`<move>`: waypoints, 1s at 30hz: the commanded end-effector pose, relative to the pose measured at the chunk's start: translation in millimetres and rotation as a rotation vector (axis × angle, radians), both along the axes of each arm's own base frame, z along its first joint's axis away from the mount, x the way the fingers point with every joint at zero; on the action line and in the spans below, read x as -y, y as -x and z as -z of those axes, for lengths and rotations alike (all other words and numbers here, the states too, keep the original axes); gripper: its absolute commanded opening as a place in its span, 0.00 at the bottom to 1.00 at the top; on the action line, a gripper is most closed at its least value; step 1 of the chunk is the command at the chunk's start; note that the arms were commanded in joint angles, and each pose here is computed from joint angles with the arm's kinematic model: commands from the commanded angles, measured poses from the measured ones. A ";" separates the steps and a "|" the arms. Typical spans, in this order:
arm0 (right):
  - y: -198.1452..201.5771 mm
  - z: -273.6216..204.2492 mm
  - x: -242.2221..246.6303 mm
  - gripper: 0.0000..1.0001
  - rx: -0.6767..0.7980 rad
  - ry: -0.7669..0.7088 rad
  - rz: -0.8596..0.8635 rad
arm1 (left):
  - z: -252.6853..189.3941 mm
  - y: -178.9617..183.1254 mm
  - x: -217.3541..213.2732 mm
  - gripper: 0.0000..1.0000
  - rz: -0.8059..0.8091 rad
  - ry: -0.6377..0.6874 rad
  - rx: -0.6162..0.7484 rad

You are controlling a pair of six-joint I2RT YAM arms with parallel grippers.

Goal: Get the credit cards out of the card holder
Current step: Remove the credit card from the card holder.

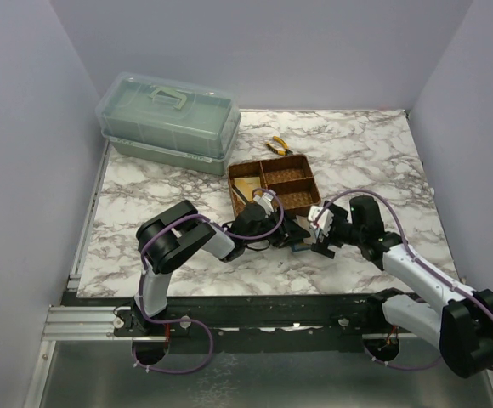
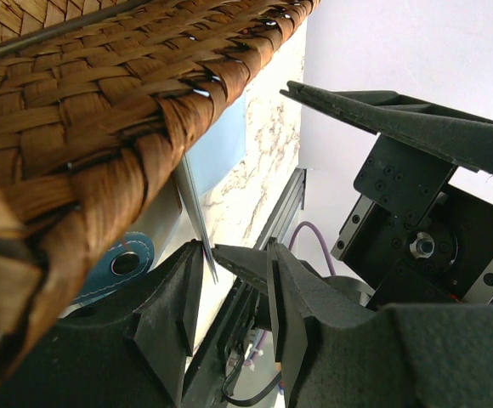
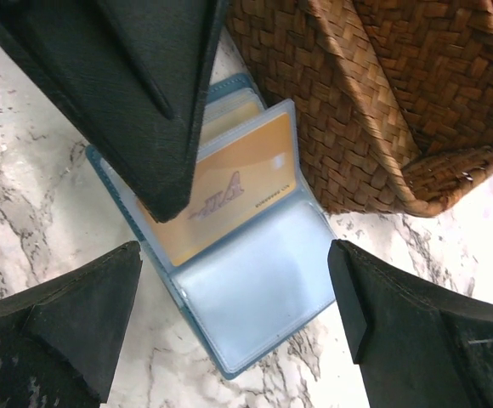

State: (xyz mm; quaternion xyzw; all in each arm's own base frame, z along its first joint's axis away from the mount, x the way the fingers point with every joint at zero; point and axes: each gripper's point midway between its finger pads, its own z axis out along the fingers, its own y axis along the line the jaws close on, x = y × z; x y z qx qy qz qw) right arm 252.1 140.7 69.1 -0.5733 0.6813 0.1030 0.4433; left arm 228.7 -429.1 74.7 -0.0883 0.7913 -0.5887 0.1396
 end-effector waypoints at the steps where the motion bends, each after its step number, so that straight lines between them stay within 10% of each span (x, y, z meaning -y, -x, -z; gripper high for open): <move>1: 7.6 -2.7 -12.2 1.00 -0.027 -0.043 -0.079 | 19.1 2.7 -4.7 0.42 0.006 -0.036 -0.058; 30: -26.2 -14.2 3.8 0.97 0.082 -0.033 0.099 | 18.0 4.1 -5.5 0.42 0.008 -0.033 -0.059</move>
